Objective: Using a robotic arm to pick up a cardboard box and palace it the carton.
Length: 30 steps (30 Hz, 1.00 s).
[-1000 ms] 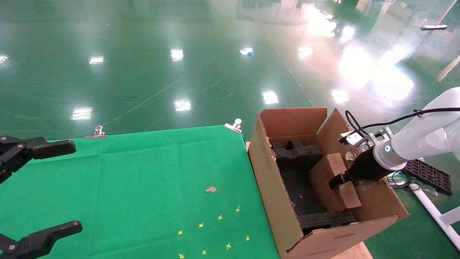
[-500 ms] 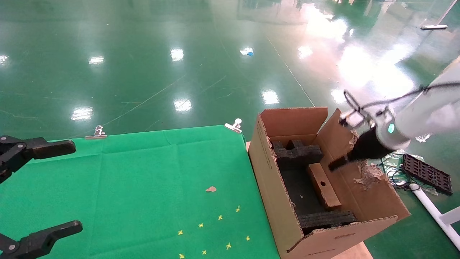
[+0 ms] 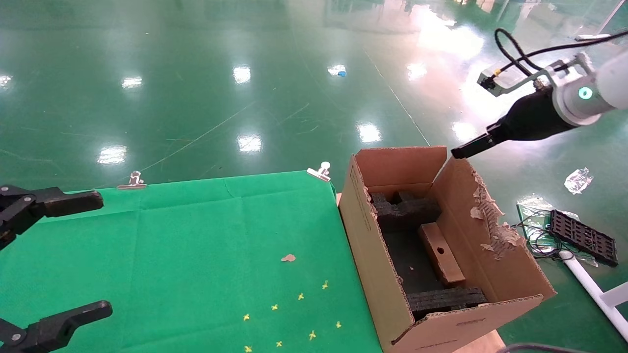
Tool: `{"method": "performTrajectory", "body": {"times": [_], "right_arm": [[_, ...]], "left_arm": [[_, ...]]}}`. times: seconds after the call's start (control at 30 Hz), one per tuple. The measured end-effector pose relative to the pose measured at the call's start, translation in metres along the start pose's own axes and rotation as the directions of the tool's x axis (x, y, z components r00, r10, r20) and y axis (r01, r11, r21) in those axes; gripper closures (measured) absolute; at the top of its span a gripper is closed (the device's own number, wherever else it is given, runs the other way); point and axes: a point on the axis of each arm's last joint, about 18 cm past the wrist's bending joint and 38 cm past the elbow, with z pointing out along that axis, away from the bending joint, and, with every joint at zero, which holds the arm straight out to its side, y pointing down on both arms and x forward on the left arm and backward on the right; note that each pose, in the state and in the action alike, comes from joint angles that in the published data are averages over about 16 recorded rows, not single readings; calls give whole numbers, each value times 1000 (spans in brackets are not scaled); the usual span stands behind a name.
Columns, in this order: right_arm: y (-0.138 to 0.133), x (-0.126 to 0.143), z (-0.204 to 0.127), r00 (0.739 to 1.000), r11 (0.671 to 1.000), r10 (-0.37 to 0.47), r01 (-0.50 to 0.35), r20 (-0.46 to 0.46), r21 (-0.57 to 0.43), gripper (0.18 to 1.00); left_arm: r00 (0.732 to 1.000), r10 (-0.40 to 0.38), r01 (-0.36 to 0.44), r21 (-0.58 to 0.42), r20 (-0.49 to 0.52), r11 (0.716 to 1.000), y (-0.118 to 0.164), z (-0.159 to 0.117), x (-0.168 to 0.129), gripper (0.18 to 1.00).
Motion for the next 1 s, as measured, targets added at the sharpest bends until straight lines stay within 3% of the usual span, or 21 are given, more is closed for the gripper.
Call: {"method": "performTrajectory", "body": {"times": [0.23, 0.43, 0.7, 1.0], "right_arm": [[-5, -22, 5, 993, 994, -33, 21, 116, 107, 179], [-10, -59, 21, 966, 983, -87, 43, 245, 180, 178], [-13, -113, 33, 895, 956, -173, 53, 410, 289, 178], [-13, -164, 29, 795, 906, -280, 33, 538, 423, 178]], "left_arm": [[1000, 0, 0, 0, 0, 1000, 0, 0, 0, 184], [1000, 0, 0, 0, 0, 1000, 0, 0, 0, 184], [1000, 0, 0, 0, 0, 1000, 0, 0, 0, 184], [1000, 0, 0, 0, 0, 1000, 0, 0, 0, 184]]}}
